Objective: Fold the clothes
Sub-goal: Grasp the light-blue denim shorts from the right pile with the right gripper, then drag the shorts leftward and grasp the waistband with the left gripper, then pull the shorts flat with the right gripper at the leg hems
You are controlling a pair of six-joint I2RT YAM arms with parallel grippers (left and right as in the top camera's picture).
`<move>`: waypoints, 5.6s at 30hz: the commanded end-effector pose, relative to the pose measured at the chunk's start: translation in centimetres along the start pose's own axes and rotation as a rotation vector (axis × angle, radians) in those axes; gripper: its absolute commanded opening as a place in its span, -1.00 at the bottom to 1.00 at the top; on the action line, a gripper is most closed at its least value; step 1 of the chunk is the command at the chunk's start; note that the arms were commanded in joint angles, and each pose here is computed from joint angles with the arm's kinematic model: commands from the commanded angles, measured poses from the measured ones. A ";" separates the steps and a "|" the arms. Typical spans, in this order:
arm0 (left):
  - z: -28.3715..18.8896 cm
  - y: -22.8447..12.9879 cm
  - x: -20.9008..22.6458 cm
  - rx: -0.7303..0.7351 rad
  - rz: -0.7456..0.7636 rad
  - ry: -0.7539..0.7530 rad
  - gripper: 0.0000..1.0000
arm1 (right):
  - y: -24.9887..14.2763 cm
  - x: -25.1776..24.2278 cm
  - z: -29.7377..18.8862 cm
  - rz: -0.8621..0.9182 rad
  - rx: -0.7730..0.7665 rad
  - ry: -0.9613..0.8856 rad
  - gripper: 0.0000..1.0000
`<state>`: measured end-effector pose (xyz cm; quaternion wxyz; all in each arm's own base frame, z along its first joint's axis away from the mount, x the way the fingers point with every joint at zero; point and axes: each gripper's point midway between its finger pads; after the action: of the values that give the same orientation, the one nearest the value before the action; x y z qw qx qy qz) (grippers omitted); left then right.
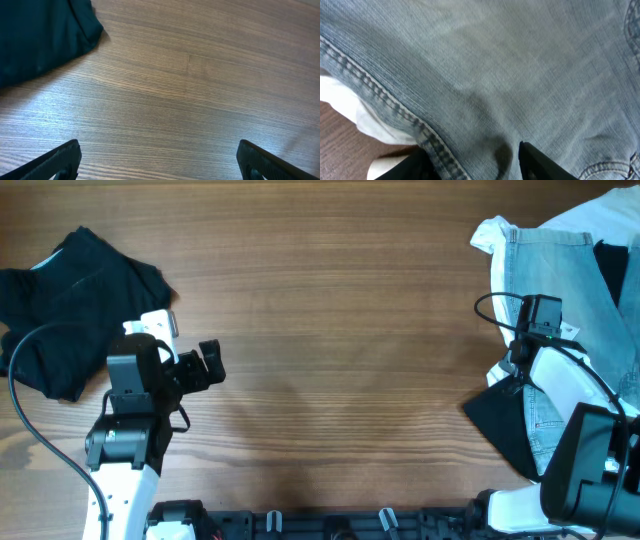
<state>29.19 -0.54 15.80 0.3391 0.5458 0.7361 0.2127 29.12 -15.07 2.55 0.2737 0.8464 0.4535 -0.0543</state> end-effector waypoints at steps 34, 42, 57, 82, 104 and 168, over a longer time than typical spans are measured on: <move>-0.2 0.8 -0.6 -0.017 -0.006 -0.028 1.00 | -3.8 28.8 -34.8 -0.574 -0.329 1.502 -0.54; -0.2 0.1 -3.9 0.039 -0.003 -0.221 1.00 | -2.8 30.3 -26.3 -0.429 -0.330 1.065 1.00; 9.3 -15.6 -11.9 0.707 -0.228 -0.310 0.99 | 1.3 13.6 -12.5 -0.131 0.032 0.607 1.00; 3.2 14.0 9.1 -0.084 -0.407 0.189 -0.87 | 0.7 11.1 -11.1 -0.140 0.043 0.453 0.99; 8.0 -7.6 -2.6 0.624 -0.161 0.081 1.00 | 0.9 25.6 -11.6 -0.505 -0.112 1.140 -0.52; 8.6 -9.3 -1.9 0.672 -0.162 0.111 1.00 | -4.5 21.0 -12.6 -0.594 0.307 0.572 0.99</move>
<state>29.84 -5.76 4.63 0.1231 0.5491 0.8256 -0.0412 30.74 7.71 0.07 -0.0746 0.6912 0.7153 -0.0706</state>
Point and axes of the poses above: each gripper's point midway between its finger pads, its own z axis out along the fingers, its own x axis along the line the jaws close on, y = z × x, and after that the axes turned 4 degrees about -z, right-handed
